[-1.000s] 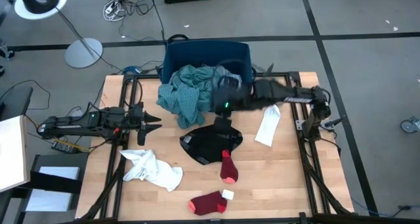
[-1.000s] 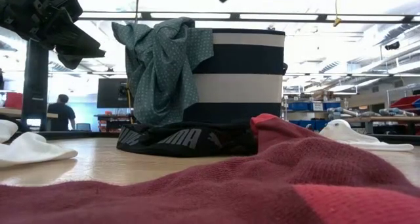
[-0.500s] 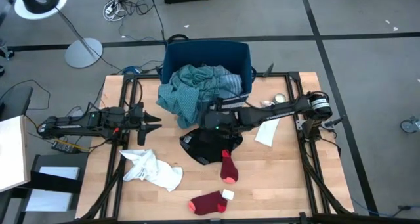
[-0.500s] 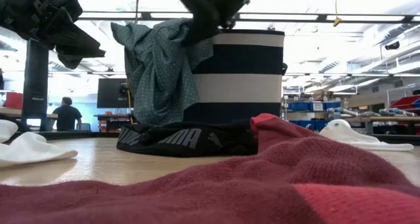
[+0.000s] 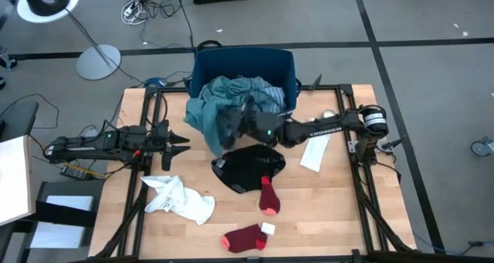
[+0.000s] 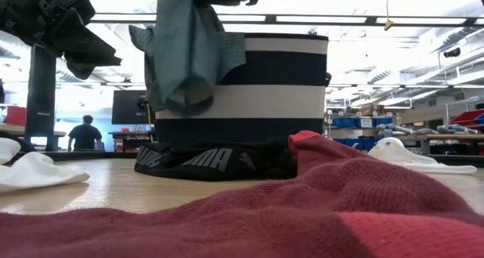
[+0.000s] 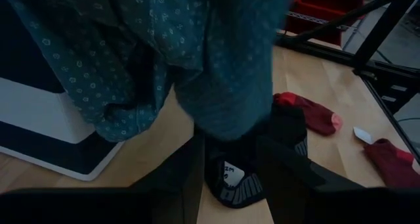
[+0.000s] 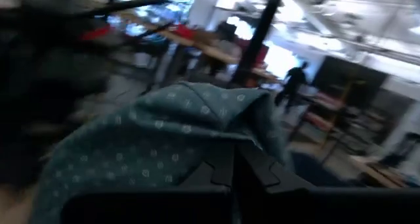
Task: Sort clothes
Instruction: Put the green shirt into the blue laundry bin
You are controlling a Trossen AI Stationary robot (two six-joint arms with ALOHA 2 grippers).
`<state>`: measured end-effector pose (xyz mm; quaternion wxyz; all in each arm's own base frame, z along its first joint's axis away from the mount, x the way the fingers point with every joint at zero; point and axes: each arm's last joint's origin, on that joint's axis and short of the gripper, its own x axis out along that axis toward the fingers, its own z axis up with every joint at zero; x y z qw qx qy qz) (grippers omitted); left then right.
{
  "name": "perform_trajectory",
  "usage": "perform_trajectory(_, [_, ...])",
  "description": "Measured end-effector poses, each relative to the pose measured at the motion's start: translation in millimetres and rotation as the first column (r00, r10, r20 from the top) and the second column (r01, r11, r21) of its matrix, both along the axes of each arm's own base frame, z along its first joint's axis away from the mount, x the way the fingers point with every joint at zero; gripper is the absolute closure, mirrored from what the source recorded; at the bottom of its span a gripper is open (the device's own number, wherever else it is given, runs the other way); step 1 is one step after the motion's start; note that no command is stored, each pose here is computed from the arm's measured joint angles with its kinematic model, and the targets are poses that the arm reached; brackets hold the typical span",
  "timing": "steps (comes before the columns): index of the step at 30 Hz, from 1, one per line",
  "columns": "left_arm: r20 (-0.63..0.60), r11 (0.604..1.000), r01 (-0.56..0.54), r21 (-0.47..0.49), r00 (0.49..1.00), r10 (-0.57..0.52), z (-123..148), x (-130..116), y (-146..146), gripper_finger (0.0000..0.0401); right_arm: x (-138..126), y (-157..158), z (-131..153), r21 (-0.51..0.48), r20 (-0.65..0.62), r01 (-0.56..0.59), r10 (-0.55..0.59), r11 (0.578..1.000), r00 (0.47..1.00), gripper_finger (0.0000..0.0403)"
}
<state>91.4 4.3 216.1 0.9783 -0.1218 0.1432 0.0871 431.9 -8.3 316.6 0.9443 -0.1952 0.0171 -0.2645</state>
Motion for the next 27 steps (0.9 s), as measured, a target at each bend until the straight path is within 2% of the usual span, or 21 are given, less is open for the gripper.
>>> perform_trajectory(5, [0.0, 1.0, 0.0, -0.005, 1.0, 0.0, 0.0, 0.0, -0.1, 0.0259, -2.7, -46.3, 33.9, 0.009, 0.093, 0.205, -0.205, 0.979, 0.974, 0.0401])
perform_trajectory(8, [0.0, 1.0, 0.0, -0.006, 1.0, 0.0, 0.0, -0.1, 0.0, 0.0259, -10.2, -76.0, 52.9, -0.007, 0.106, 0.409, -0.406, 0.913, 0.908, 0.0401])
perform_trajectory(10, [0.0, 1.0, 0.0, -0.006, 1.0, 0.0, -0.1, -0.1, -0.1, 0.0259, -18.4, -95.3, 67.8, -0.026, 0.097, 0.573, -0.568, 0.819, 0.817, 0.0401])
perform_trajectory(13, [0.0, 1.0, 0.001, -0.007, 1.0, -0.001, -0.1, -0.1, -0.1, 0.0259, -32.4, -118.4, 85.7, -0.079, 0.024, 0.776, -0.777, 0.626, 0.629, 0.0401])
perform_trajectory(15, [0.0, 1.0, 0.002, -0.007, 1.0, -0.002, -0.1, -0.1, -0.1, 0.0259, -38.7, -127.4, 90.9, -0.137, -0.056, 0.847, -0.857, 0.514, 0.512, 0.0402])
perform_trajectory(17, [-0.001, 1.0, 0.002, -0.007, 1.0, -0.002, -0.1, 0.0, -0.1, 0.0259, -40.7, -127.0, 92.1, -0.212, -0.14, 0.871, -0.895, 0.444, 0.422, 0.0402])
perform_trajectory(19, [-0.001, 1.0, 0.003, -0.004, 1.0, -0.003, -0.1, 0.0, -0.1, 0.0259, -38.5, -118.6, 89.1, -0.277, -0.201, 0.862, -0.903, 0.425, 0.38, 0.0402])
perform_trajectory(21, [-0.001, 1.0, 0.004, 0.0, 1.0, -0.004, -0.1, -0.1, -0.1, 0.0259, -34.2, -106.5, 84.0, -0.332, -0.246, 0.83, -0.891, 0.448, 0.383, 0.0402])
perform_trajectory(23, [-0.001, 1.0, 0.004, 0.0, 1.0, -0.004, -0.1, -0.1, -0.1, 0.0259, -30.2, -94.7, 80.2, -0.365, -0.271, 0.796, -0.873, 0.483, 0.406, 0.0402])
perform_trajectory(27, [-0.001, 1.0, 0.004, 0.0, 1.0, -0.004, -0.1, -0.1, -0.1, 0.0259, -25.6, -78.0, 78.4, -0.336, -0.26, 0.768, -0.838, 0.545, 0.48, 0.0403])
